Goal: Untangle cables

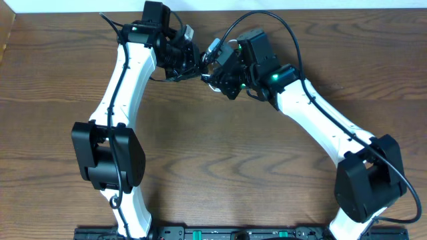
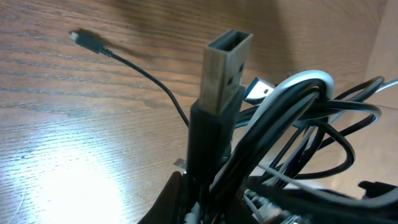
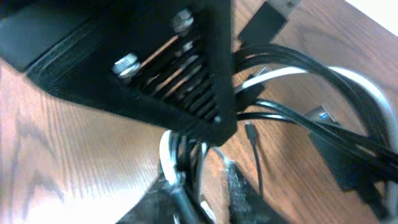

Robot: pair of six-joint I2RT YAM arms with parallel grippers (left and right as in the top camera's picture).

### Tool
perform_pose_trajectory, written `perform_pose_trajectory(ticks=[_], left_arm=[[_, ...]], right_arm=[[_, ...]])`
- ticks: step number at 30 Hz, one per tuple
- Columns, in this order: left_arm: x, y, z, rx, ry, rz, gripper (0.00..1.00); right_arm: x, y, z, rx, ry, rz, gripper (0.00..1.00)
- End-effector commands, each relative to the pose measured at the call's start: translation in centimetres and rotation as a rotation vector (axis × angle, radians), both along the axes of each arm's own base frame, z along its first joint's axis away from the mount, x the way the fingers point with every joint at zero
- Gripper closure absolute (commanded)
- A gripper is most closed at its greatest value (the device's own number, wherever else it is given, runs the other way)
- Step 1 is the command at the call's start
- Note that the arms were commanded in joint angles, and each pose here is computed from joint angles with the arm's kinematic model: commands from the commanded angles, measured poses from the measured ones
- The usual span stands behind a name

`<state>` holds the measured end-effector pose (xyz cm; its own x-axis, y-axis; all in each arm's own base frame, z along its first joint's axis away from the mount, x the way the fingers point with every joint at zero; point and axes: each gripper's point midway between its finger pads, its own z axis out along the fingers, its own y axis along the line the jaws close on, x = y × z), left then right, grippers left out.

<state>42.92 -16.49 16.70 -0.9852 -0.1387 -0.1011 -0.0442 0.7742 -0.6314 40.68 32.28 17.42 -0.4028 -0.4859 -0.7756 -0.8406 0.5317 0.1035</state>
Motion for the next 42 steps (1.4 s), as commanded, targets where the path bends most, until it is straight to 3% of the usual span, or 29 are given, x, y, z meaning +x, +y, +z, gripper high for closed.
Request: perform_pose_trajectory(ticks=[1, 12, 17, 21, 27, 29, 32, 34, 39, 42], left_arm=[[-0.3, -0.4, 1.4, -0.039, -0.026, -0.025, 0.92], [-0.4, -0.3, 1.3, -0.035, -0.023, -0.025, 0.92], [-0.6, -0.3, 1.2, -0.034, -0.012, -0.024, 0.92], [-0.9, -0.2, 1.1, -0.033, 0.002, -0.024, 0.92], [-1.1, -0.3, 1.2, -0.041, 0.018, -0.023, 0.87], [-1.2, -0.6, 1.4, -0.067, 0.053, 0.010, 0.92], [-1.2, -0.6, 1.4, -0.091, 0.149, 0.123, 0.93], [-1.2, -0.6, 1.4, -0.105, 0.206, 0.192, 0.93], [-1.2, -0.6, 1.4, -0.126, 0.300, 0.303, 0.93], [-1.0, -0.6, 1.4, -0.137, 0.334, 0.349, 0.93]], right_arm=[[0.2, 0.2, -1.1, -0.010, 0.017, -0.007, 0.96], [1.6, -2.3, 4.6, 0.160, 0.076, -0.194, 0.99], [0.2, -4.4, 10.6, 0.323, 0.107, -0.178, 0.99], [-0.3, -5.4, 12.2, 0.384, 0.133, -0.153, 0.99], [-0.2, -6.4, 9.9, 0.319, 0.195, -0.225, 0.98], [-0.2, -7.2, 8.6, 0.279, 0.244, -0.296, 0.86], [-0.6, -7.9, 7.1, 0.245, 0.317, -0.360, 0.70], [-0.9, -8.0, 6.4, 0.239, 0.363, -0.386, 0.65], [-0.6, -8.3, 5.0, 0.249, 0.460, -0.480, 0.61], [-0.5, -7.7, 4.2, 0.254, 0.500, -0.512, 0.69]])
